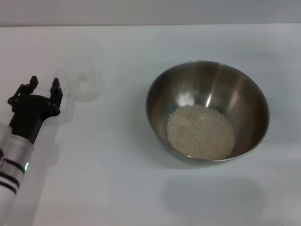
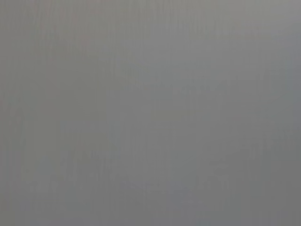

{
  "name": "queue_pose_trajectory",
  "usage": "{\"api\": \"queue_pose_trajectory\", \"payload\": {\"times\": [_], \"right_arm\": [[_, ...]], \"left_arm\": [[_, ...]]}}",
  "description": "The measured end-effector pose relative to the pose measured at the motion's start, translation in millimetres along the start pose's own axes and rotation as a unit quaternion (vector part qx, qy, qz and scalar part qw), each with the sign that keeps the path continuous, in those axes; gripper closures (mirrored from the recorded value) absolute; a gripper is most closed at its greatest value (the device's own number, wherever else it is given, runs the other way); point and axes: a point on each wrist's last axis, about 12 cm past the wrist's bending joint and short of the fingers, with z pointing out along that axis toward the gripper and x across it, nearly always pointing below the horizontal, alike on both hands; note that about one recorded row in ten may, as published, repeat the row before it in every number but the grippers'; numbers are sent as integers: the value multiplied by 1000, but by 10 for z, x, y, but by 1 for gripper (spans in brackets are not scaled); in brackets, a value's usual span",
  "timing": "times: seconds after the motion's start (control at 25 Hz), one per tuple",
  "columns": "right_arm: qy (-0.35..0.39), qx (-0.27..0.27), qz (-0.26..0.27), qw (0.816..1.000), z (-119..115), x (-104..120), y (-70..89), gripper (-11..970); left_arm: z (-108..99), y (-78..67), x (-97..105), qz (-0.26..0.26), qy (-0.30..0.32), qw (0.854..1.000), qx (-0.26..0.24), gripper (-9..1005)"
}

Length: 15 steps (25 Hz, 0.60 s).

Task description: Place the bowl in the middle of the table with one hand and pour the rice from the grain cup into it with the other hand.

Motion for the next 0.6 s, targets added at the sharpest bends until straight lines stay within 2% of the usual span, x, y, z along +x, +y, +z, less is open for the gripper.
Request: {"api": "queue_pose_trajectory", "payload": {"times": [0.2,0.36,0.48,0.6], "right_arm": [[1,3,1,1000,-4,5,2,539],[11,6,4,1000,-47,44,27,539],[17,4,13,1000,-90,71,48,539],[25,-7,26,999,-147,104,76,539]], "left_arm": [[-218,71,-11,-23,-48,999,3,486],[-380,163,-65,-76,-99,992,30,486],[-451,197,-110,-100,-126,986,37,486],[-462,205,-132,-102,-137,985,33,486]]}}
